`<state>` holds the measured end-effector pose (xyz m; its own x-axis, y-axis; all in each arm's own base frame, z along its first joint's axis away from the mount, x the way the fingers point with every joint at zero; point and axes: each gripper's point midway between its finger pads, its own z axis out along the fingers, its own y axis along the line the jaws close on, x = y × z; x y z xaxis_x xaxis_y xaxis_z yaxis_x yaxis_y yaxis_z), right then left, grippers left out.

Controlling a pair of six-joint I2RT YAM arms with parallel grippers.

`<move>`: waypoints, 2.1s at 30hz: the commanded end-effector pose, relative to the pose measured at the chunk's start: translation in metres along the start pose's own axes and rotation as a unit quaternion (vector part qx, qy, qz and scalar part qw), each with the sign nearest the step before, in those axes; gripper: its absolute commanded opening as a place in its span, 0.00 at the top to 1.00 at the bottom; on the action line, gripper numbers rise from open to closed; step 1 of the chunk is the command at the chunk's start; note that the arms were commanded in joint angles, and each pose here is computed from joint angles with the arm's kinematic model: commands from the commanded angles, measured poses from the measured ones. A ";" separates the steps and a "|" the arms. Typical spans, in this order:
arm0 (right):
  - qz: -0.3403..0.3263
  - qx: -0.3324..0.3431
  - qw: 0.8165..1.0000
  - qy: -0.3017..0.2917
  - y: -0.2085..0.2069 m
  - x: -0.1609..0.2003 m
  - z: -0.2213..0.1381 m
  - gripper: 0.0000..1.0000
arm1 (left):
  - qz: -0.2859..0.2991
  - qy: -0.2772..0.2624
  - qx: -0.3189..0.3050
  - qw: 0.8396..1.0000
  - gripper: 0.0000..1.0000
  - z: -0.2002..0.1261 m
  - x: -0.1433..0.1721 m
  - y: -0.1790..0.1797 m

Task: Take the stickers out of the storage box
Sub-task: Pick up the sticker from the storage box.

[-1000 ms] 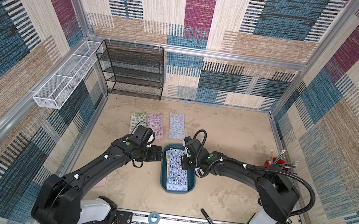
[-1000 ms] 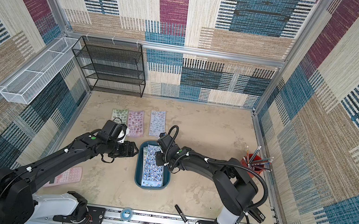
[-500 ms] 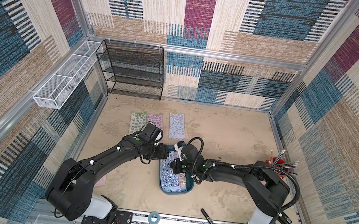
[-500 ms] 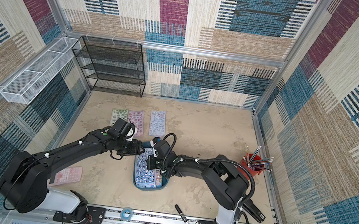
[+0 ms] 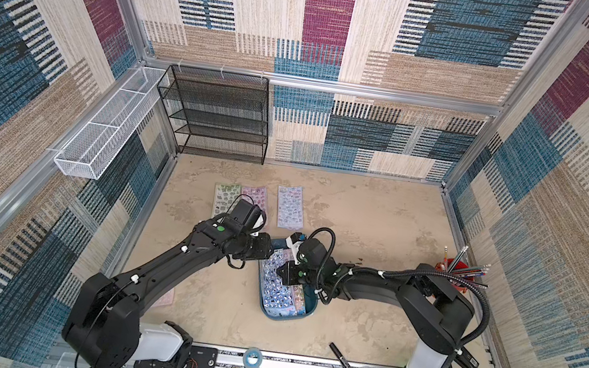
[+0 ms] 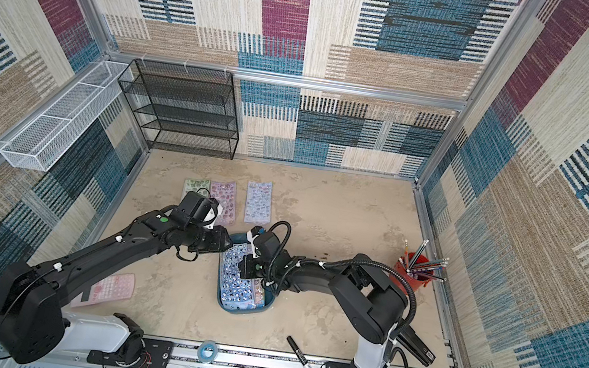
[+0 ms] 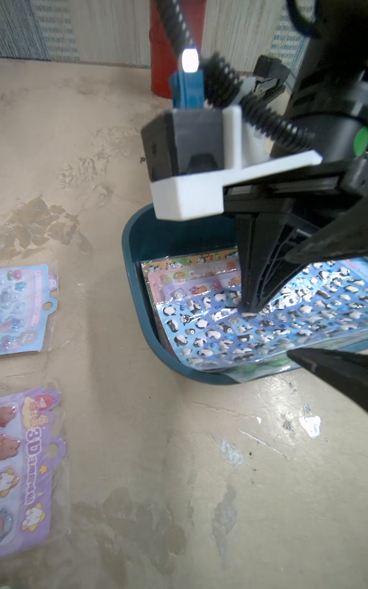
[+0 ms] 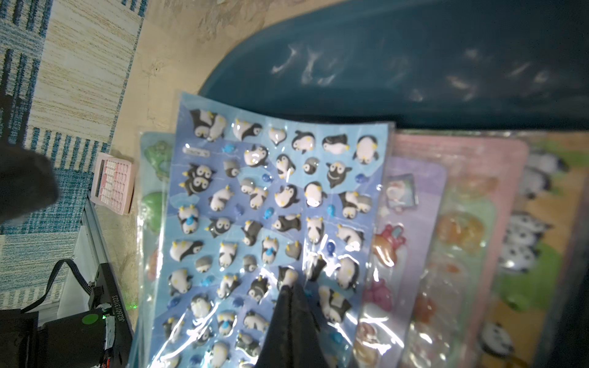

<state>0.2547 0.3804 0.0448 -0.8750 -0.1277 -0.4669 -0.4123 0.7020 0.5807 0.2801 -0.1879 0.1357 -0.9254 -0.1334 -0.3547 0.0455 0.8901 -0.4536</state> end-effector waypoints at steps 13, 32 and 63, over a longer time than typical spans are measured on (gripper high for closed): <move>0.026 0.049 0.997 0.044 -0.026 0.028 -0.002 1.00 | -0.007 0.041 -0.038 0.998 0.57 0.025 0.017 0.008; 0.030 0.062 0.997 0.029 -0.032 0.027 -0.008 0.99 | 0.005 0.059 -0.140 0.988 0.47 0.029 0.022 0.022; 0.036 0.066 0.997 0.031 -0.037 0.032 -0.007 0.98 | 0.008 0.065 -0.126 0.990 0.38 0.023 0.030 -0.002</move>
<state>0.2541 0.3700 0.0443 -0.8743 -0.0830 -0.4783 -0.3862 0.7159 0.5816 0.2632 -0.2045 0.1130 -0.9615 -0.0568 -0.2688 0.0060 0.9738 -0.2275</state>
